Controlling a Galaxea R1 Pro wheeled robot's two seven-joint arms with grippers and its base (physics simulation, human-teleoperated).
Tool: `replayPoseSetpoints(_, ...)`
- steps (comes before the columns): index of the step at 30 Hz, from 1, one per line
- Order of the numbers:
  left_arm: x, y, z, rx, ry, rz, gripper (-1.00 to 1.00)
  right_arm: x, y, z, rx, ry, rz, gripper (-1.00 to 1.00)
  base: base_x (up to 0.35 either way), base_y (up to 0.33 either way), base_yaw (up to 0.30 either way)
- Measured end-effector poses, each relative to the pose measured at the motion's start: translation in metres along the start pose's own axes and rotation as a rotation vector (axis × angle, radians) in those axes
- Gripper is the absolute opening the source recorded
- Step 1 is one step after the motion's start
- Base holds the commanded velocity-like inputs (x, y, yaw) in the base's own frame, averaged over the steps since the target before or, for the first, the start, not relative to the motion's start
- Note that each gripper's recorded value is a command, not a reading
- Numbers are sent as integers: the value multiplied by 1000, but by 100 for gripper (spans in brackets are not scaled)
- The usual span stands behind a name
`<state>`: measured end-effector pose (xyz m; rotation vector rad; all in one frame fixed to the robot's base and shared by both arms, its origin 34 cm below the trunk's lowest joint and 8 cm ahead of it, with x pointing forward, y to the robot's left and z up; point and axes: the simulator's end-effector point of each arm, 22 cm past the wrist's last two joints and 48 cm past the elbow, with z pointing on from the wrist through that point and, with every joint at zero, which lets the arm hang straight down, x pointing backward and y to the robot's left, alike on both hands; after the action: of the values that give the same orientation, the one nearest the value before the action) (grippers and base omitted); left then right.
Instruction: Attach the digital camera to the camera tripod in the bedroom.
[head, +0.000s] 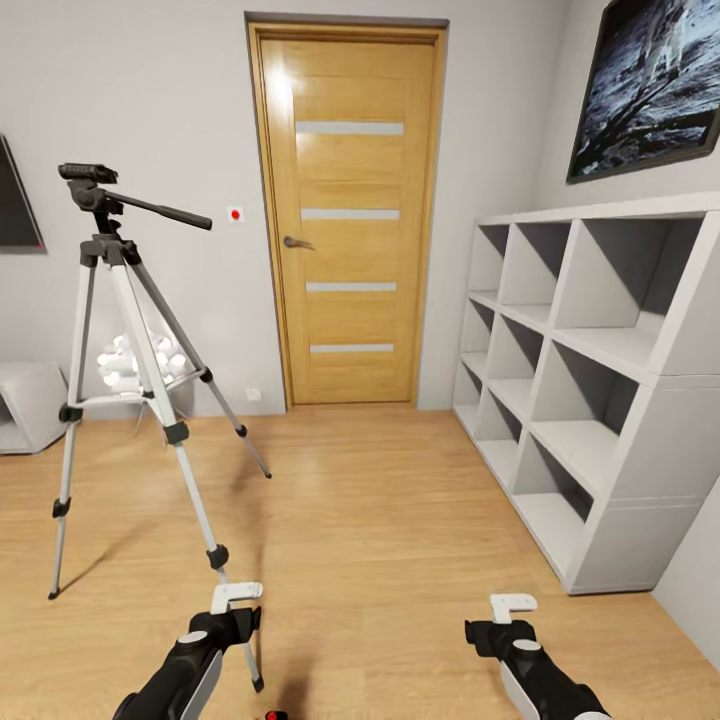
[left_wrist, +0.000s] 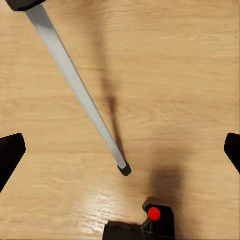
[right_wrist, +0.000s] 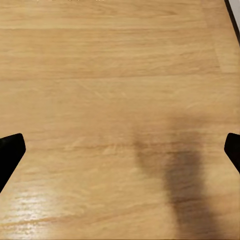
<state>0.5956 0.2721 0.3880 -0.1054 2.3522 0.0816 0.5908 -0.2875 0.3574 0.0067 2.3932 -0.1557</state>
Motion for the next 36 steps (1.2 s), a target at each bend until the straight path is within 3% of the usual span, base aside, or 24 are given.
replayPoseSetpoints(8,13,0,9,0,-12,-1,100,-8,4,8,-3,-67,9,100,0,0,0)
replayPoseSetpoints(20,36,-1,23,1,-16,-1,100,-85,-1,4,11,-280,24,100,0,0,0)
replayPoseSetpoints(28,54,-4,32,3,6,0,100,-85,-8,11,22,-298,23,100,0,0,0)
replayPoseSetpoints(36,88,-3,40,-1,74,5,100,-73,-8,22,22,-276,21,100,0,0,0)
